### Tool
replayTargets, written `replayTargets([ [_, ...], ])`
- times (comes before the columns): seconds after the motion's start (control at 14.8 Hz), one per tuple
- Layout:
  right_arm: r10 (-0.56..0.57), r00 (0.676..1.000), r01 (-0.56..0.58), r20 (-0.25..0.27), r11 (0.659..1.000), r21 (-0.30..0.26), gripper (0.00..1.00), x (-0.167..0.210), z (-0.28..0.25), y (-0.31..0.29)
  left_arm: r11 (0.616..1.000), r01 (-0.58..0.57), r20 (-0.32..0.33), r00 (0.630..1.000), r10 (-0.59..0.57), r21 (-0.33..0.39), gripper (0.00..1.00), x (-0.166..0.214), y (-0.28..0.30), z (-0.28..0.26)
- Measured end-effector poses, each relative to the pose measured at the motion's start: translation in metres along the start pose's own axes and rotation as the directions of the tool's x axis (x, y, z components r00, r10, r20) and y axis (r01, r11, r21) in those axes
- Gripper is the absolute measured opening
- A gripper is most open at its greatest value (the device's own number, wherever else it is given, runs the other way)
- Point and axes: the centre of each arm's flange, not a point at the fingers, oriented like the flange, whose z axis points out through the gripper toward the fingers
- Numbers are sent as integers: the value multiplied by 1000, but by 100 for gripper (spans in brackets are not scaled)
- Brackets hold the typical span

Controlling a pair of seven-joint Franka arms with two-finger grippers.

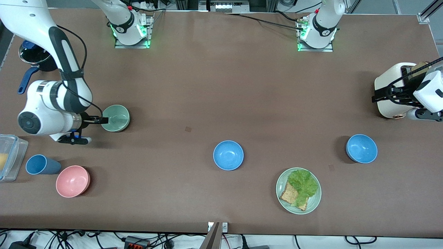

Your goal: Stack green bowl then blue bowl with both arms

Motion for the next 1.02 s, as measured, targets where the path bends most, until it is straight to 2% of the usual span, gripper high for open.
replayTargets([
  [0.2,1,1000,-1,16,1000,0,96,-6,17,0,1000,10,41,999,-10,-5,100,7,-7,18],
  [0.34,2,1000,-2,18,1000,0,75,-6,18,1,999,40,78,996,-39,-15,100,23,-28,50],
  [0.47,4,1000,-4,20,1000,0,54,-6,19,2,998,60,80,995,-58,-23,100,47,-50,90],
  [0.61,4,1000,-4,26,1000,0,50,-7,22,2,998,66,78,995,-64,-23,100,68,-63,128],
  [0.68,5,1000,-5,29,1000,0,44,-7,23,2,998,62,70,996,-61,-17,100,76,-69,143],
  [0.81,4,1000,-4,29,1000,0,20,-7,24,2,1000,14,42,999,-14,10,100,91,-82,168],
  [0.88,4,1000,-4,27,1000,0,11,-7,23,2,1000,-12,28,1000,12,15,100,97,-92,180],
  [0.95,2,1000,-2,22,1000,3,4,-7,19,1,999,-36,16,999,35,13,100,101,-106,193],
  [1.02,-2,1000,2,14,1000,4,4,-6,12,-2,999,-50,7,999,50,10,100,104,-122,205],
])
